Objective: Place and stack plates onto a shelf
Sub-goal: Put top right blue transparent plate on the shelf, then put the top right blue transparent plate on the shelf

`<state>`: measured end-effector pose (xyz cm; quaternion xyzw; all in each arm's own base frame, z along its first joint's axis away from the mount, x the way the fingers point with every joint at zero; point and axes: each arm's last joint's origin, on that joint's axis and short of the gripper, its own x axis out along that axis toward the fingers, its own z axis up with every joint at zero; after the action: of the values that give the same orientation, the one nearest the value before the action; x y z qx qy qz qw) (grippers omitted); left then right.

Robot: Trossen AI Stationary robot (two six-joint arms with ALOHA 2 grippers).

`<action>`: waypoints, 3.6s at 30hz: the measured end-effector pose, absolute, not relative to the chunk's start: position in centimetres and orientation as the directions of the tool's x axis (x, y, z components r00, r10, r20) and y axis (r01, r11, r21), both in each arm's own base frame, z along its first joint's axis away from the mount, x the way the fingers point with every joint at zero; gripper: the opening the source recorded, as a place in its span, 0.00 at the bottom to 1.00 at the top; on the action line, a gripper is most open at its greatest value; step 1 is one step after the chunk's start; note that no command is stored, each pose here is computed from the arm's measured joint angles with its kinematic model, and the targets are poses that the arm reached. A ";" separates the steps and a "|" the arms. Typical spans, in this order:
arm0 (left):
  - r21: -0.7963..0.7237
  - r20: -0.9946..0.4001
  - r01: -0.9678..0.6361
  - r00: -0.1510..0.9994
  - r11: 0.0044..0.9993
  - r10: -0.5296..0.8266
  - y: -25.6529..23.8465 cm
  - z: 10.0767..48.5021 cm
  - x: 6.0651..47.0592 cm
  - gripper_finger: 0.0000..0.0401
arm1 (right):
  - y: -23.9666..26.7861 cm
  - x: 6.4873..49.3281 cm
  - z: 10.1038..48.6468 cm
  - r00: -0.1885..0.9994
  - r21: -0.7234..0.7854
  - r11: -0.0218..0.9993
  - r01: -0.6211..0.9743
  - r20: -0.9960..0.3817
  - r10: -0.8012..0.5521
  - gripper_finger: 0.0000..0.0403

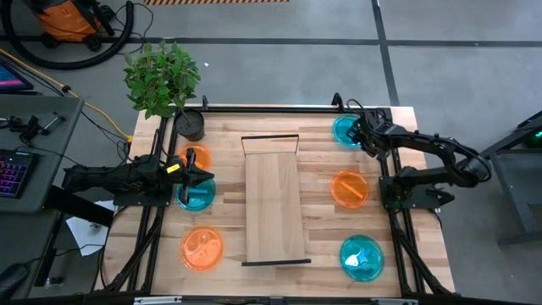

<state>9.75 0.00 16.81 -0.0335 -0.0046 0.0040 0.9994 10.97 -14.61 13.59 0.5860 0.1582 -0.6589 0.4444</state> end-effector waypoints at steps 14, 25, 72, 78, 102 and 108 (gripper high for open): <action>-0.067 0.009 -0.008 1.000 0.998 0.008 0.0 16.8 9.7 0.00 | -14.8 10.2 12.1 0.097 0.435 -0.609 0.663 -0.857 -0.505 0.36; -0.067 0.009 -0.007 1.000 0.998 0.008 0.0 16.8 9.7 0.00 | -14.8 10.0 12.4 0.134 0.420 -0.511 0.750 -0.853 -0.504 0.03; -0.067 0.009 -0.008 1.000 0.998 0.008 0.0 16.8 9.7 0.00 | -16.0 12.6 11.3 0.343 0.469 -0.168 0.867 -0.806 -0.483 0.45; -0.067 0.009 -0.007 1.000 0.998 0.008 0.0 16.8 9.7 0.00 | -15.8 13.5 10.5 0.312 0.443 -0.168 0.880 -0.809 -0.499 0.33; -0.067 0.008 -0.008 1.000 0.998 0.008 0.0 16.8 9.7 0.00 | -15.5 10.1 17.7 0.697 0.775 0.077 0.627 -0.514 -0.500 0.00; -0.067 0.009 -0.007 1.000 0.998 0.008 0.0 16.8 9.7 0.00 | -13.8 8.8 20.2 0.793 0.801 0.210 0.561 -0.448 -0.413 0.00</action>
<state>9.75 0.00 16.80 -0.0337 -0.0044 0.0039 0.9994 8.76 -13.75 20.17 0.5444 0.0681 -0.3145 0.7747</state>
